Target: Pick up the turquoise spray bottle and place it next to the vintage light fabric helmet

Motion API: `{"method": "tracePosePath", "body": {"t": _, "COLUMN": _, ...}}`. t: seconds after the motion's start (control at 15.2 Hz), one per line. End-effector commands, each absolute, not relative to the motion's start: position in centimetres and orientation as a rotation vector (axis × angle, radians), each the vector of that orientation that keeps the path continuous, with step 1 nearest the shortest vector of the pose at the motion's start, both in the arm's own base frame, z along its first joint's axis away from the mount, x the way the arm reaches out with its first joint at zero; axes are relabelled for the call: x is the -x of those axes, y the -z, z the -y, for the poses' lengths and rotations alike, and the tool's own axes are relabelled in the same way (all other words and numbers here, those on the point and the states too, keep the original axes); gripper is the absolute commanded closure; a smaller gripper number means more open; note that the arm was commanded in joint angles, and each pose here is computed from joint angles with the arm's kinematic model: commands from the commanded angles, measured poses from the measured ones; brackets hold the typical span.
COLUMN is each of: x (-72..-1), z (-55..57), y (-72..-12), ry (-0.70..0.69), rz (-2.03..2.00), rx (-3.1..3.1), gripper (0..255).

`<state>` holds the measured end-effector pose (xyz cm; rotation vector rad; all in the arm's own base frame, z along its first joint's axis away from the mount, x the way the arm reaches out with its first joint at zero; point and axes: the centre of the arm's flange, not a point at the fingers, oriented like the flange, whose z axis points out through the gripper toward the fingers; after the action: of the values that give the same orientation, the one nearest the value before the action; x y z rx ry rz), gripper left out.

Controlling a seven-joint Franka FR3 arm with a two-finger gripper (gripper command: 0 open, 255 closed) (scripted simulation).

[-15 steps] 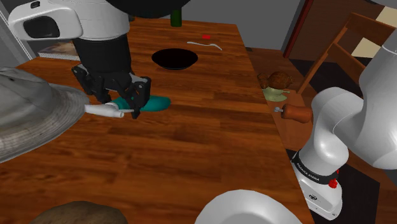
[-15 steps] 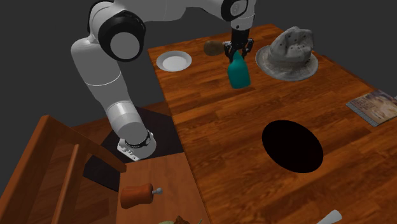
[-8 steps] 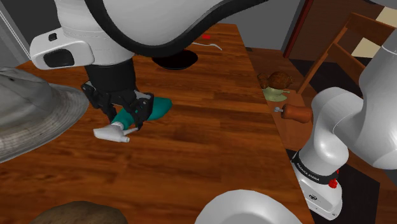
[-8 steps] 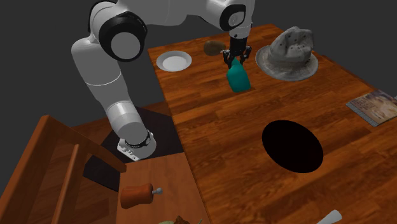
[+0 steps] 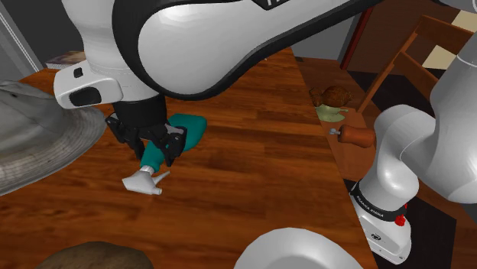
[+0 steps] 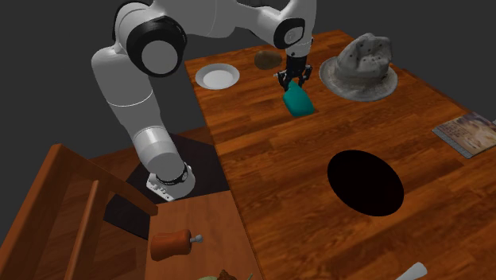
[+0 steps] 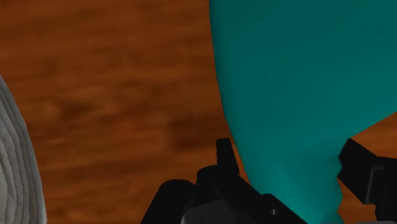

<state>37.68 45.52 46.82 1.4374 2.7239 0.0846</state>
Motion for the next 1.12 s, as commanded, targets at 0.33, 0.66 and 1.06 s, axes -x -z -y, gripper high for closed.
{"method": "tracePosePath", "body": {"t": 0.33, "x": -37.7, "z": -45.5, "y": -46.7, "ry": -0.085, "rz": -2.724, "rx": -1.437, "gripper": 0}}
{"method": "tracePosePath", "body": {"t": 0.66, "x": -37.6, "z": -45.5, "y": -48.1, "ry": -0.085, "rz": -2.724, "rx": -1.437, "gripper": 0}}
{"method": "tracePosePath", "body": {"t": 1.06, "x": -37.3, "z": -45.4, "y": -51.7, "ry": -0.085, "rz": -2.724, "rx": -1.437, "gripper": 0}}
